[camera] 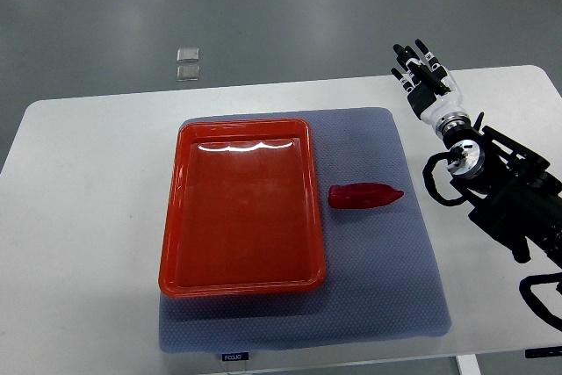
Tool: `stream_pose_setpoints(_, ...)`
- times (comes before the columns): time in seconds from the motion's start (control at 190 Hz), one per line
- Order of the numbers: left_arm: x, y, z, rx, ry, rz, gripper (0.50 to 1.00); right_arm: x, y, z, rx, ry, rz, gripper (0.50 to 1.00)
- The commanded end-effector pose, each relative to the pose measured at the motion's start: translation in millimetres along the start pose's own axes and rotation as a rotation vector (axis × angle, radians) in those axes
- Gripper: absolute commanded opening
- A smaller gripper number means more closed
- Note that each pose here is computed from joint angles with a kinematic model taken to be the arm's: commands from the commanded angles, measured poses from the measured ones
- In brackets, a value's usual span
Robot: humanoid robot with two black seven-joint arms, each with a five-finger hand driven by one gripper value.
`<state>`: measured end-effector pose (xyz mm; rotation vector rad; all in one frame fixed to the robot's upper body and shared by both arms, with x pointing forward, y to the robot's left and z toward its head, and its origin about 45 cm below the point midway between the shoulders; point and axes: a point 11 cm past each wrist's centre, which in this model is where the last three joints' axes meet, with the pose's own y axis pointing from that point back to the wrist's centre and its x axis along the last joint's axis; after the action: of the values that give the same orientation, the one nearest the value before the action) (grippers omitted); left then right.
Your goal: Place red pepper on red tray
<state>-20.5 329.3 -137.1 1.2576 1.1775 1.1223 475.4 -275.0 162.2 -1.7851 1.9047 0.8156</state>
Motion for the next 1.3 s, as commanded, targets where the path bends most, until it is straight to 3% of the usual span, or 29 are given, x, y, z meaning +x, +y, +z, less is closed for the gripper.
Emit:
stream_pose_setpoints(0.0, 0, 0, 0, 0.000, -0.001, 0.000, 1.000, -1, 0, 0, 0.000, -0.001, -0.001, 0.915)
stream_pose_setpoints(1.297, 0, 0, 6, -0.013, 0.000, 0.000, 1.000, -3, -5, -23, 0.032, 0.028, -0.016, 0.915)
